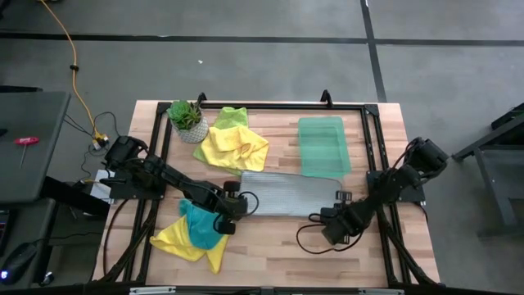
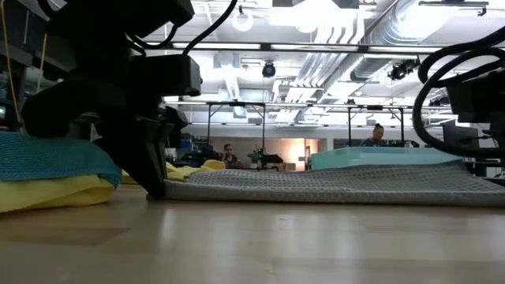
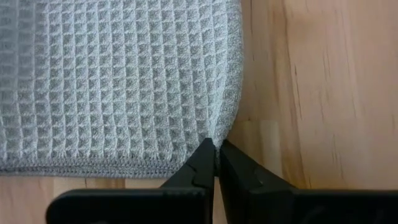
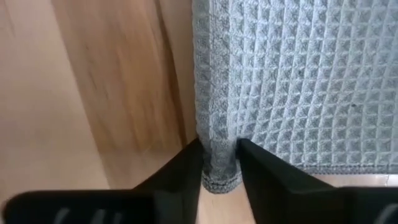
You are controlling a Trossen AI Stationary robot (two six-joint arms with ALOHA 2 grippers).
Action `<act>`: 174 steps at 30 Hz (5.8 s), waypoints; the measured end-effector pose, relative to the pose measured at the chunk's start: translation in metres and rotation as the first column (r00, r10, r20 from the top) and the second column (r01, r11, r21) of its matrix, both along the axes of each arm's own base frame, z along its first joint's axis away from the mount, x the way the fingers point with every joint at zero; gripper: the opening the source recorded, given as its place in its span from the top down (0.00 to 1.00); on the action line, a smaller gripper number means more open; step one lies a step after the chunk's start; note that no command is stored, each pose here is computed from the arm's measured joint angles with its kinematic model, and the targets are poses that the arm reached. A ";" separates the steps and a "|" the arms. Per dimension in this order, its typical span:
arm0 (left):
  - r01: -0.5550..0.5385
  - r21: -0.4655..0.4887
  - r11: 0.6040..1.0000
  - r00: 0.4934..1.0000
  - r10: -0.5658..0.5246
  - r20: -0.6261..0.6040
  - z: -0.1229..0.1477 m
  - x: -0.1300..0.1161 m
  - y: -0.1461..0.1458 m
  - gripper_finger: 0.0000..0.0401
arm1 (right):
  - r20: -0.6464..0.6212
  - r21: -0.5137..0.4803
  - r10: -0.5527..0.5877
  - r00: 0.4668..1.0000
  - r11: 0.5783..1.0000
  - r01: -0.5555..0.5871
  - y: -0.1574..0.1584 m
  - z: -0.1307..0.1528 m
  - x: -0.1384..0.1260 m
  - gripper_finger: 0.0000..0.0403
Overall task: Fold microfiber towels
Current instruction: Fold the gray microfiber cloth
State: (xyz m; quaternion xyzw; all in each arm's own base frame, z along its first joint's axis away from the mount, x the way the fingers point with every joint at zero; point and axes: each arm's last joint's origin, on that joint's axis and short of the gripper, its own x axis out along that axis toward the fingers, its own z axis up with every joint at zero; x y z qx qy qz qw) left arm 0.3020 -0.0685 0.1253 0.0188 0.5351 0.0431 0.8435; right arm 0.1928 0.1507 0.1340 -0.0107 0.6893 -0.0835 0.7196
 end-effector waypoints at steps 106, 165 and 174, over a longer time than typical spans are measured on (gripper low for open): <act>-0.127 0.192 0.973 0.933 0.051 0.357 0.047 -0.005 0.023 0.71 | 0.483 0.265 -0.714 0.507 0.671 0.693 -0.053 0.011 -0.059 0.55; -0.192 0.201 0.961 0.957 0.138 0.255 0.039 -0.015 0.027 0.71 | 0.547 0.172 -0.706 0.450 0.621 0.764 -0.089 0.022 -0.032 0.57; -0.100 0.264 0.959 0.972 0.038 0.232 0.039 -0.015 0.024 0.71 | 0.581 0.129 -0.463 0.669 0.864 0.486 -0.057 0.056 -0.020 0.43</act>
